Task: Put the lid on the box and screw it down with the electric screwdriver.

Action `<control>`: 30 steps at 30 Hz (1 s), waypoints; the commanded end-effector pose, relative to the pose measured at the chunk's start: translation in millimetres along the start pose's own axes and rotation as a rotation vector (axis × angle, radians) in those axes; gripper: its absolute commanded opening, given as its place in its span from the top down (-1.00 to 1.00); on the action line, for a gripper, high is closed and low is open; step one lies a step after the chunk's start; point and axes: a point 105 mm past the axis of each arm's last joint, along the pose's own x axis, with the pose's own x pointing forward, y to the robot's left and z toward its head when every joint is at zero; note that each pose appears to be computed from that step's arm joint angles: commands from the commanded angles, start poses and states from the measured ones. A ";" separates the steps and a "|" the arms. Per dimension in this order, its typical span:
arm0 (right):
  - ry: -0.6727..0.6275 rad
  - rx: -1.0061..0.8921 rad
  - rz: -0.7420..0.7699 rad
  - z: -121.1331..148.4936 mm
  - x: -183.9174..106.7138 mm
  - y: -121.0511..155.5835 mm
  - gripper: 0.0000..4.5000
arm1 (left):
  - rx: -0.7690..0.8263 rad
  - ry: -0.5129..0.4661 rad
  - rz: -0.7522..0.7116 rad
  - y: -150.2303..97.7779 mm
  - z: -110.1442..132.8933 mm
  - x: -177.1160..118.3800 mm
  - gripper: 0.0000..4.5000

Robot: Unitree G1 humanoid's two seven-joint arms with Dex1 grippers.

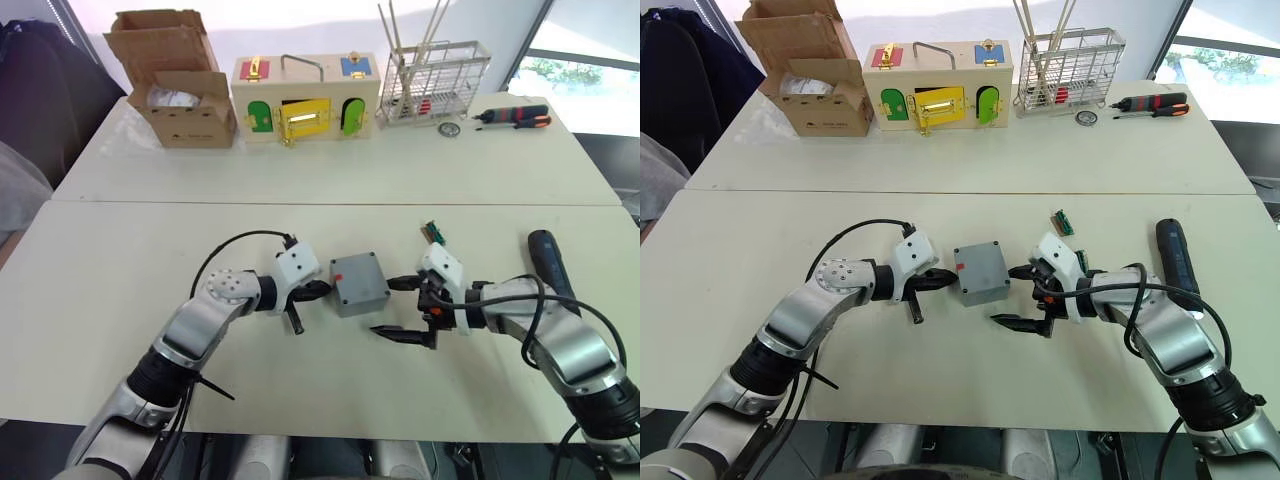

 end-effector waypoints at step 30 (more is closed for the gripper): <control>0.001 0.114 -0.154 26.9 -66.3 4.2 -0.99 | 0.114 -0.072 -0.095 -0.2 24.7 -60.1 1.00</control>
